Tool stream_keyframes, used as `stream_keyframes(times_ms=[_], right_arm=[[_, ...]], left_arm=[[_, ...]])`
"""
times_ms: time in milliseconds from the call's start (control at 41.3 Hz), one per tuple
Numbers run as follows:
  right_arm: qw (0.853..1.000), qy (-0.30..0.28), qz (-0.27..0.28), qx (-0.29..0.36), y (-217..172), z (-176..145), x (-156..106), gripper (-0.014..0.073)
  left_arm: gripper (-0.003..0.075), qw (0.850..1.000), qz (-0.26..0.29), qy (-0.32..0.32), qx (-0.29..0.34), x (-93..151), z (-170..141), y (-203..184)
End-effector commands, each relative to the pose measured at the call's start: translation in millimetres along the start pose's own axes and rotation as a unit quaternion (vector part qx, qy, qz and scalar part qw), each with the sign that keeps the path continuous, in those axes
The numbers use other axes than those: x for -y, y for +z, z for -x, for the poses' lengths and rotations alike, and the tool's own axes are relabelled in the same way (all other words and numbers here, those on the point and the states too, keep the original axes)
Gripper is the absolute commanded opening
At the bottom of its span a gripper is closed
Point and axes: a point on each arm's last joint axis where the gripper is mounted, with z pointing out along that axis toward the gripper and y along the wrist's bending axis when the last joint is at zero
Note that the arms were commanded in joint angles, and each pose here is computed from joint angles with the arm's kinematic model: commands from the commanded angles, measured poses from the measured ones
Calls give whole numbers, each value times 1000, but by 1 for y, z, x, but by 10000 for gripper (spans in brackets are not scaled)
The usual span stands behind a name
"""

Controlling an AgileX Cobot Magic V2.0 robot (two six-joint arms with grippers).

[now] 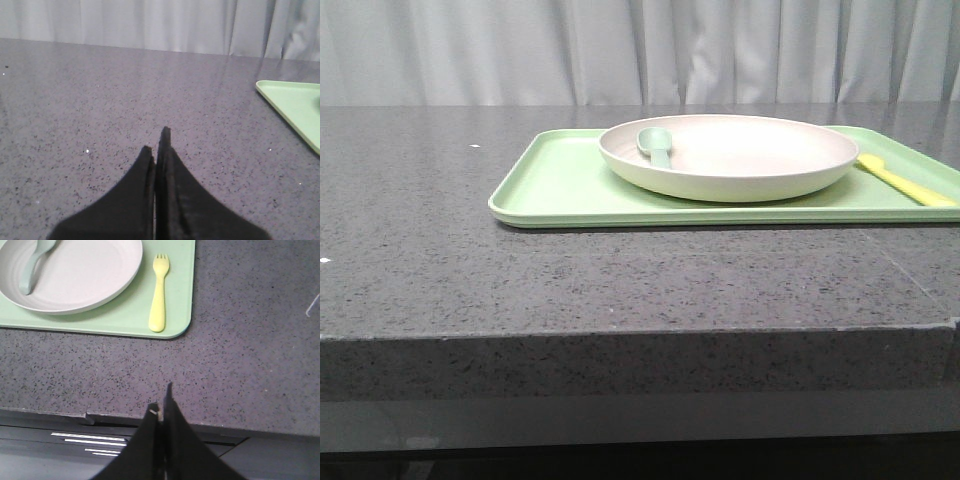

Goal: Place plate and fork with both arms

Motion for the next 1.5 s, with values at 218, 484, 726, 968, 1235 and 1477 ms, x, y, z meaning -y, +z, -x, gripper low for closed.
stream_keyframes(times_ms=[218,484,726,968,1235,1477], right_arm=[[999,-5,-4,39,-4,10,0,-68],[999,-5,-4,39,-4,10,0,-68],[999,-5,-4,39,-4,10,0,-68],[999,-5,-4,39,-4,10,0,-68],[999,-5,-4,39,-4,10,0,-68],[994,-12,-9,112,-8,-15,3,-68]], left_arm=[[-18,993,-3,-12,117,-2,-1,2],[-18,993,-12,-12,118,-1,-1,2],[-18,993,-12,-12,118,-1,-1,2],[-18,993,-12,-12,118,-1,-1,2],[-18,993,-12,-12,118,-1,-1,2],[-18,993,-12,-12,118,-1,-1,2]])
